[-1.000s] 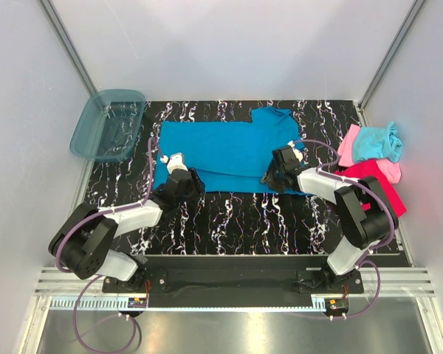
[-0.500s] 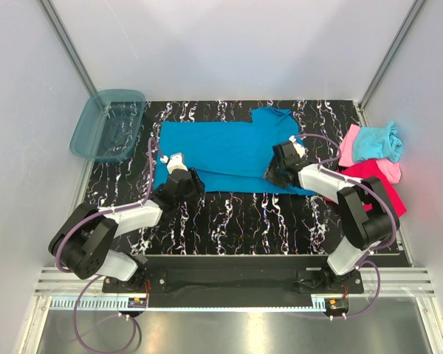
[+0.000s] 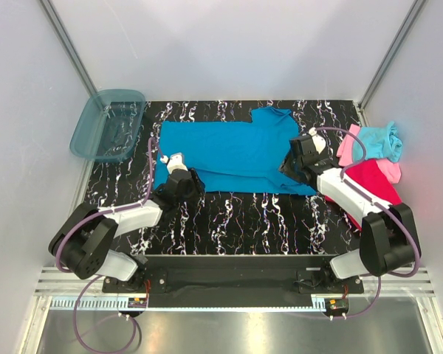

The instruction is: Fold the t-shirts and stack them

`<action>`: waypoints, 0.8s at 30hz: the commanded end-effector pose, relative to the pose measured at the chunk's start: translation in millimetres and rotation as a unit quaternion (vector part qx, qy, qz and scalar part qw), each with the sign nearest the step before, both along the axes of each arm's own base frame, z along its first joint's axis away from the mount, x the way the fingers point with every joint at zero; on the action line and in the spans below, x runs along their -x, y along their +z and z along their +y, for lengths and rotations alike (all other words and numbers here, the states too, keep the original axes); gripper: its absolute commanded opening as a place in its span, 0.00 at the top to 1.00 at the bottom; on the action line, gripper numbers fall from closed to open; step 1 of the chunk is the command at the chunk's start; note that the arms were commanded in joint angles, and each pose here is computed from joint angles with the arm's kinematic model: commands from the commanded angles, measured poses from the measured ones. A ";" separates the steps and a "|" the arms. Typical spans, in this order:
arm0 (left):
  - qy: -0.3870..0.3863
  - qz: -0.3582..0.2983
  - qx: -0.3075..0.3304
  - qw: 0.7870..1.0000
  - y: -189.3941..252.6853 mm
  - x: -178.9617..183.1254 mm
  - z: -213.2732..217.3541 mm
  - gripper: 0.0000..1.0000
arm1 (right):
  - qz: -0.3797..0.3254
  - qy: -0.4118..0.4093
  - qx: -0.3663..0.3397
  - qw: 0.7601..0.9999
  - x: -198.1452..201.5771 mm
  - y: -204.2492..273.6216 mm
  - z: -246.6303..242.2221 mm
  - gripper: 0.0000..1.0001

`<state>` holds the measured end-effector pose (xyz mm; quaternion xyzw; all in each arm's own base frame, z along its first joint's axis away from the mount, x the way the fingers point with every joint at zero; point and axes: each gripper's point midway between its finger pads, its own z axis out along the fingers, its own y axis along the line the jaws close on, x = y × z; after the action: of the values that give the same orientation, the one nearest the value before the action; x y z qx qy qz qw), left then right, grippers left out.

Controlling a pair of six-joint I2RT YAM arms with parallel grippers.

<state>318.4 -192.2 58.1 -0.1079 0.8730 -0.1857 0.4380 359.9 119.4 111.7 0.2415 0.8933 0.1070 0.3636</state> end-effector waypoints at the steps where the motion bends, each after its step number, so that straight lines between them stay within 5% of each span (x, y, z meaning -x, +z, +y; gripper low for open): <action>1: 0.002 -0.037 0.013 0.999 18.2 -7.9 -2.5 0.48 | 0.020 0.000 0.018 1.000 14.1 -11.7 -7.6 0.50; 8: 0.002 -0.037 0.013 0.999 18.4 -7.7 -2.4 0.48 | 0.069 0.000 0.017 0.997 34.0 -48.8 -9.0 0.50; 24: 0.002 -0.036 0.011 0.999 17.0 -8.6 -2.9 0.48 | 0.065 0.008 0.000 0.998 20.7 -55.6 2.2 0.53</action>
<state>318.4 -192.2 58.1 -0.1079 0.8730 -0.1857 0.4380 323.4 113.5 44.7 0.2370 0.9262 0.0745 0.2836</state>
